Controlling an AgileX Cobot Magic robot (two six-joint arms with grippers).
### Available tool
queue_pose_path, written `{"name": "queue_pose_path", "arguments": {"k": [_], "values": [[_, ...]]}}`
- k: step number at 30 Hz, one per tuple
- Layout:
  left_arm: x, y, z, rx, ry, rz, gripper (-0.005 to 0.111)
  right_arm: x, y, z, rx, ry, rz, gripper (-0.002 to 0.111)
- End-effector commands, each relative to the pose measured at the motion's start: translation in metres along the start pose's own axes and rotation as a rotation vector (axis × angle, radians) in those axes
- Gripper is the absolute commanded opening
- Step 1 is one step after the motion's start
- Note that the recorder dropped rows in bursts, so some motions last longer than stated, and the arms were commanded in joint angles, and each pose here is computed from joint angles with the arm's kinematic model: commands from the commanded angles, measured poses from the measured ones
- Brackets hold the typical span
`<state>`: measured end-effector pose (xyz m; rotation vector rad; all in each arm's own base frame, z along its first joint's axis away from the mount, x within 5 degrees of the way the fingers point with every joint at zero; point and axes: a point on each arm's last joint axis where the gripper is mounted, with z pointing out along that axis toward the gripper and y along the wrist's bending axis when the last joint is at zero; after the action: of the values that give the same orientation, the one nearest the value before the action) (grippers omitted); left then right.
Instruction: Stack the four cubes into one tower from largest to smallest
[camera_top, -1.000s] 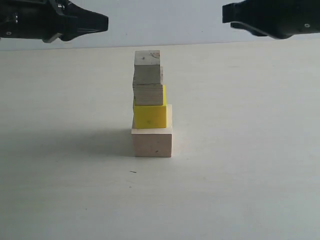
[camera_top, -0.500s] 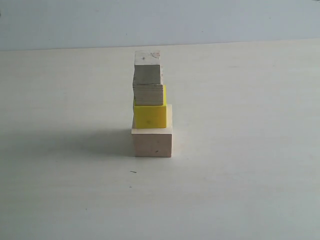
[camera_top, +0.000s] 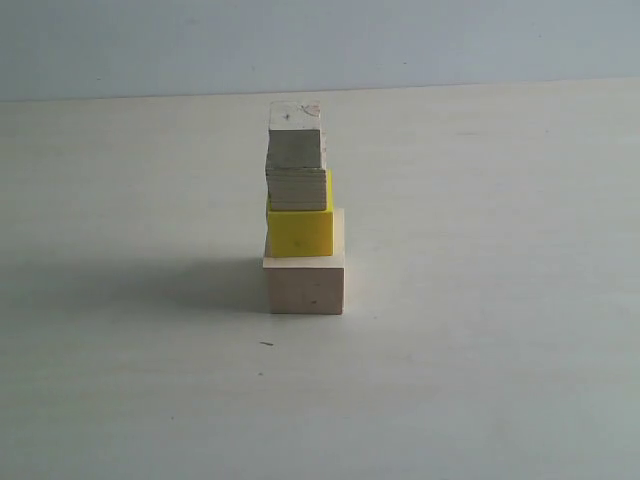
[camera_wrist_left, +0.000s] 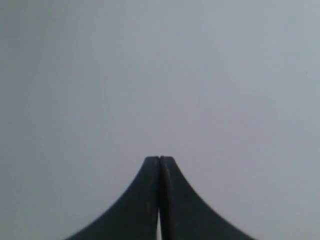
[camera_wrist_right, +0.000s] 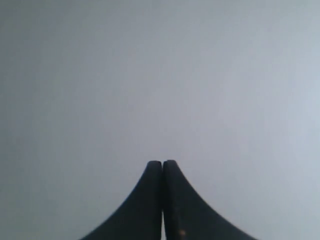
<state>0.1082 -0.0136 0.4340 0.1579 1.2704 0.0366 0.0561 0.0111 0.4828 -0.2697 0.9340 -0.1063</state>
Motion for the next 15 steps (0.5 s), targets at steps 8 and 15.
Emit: {"name": "queue_pose_path", "arguments": {"k": [8, 15], "values": [[-0.04, 0.025, -0.08, -0.15, -0.241, -0.001, 0.0, -0.053, -0.018, -0.079, -0.023, -0.183, -0.105, 0.0], [-0.04, 0.032, -0.111, -0.209, -0.287, 0.036, 0.0, -0.072, -0.029, -0.13, 0.043, -0.314, -0.15, 0.0]]}}
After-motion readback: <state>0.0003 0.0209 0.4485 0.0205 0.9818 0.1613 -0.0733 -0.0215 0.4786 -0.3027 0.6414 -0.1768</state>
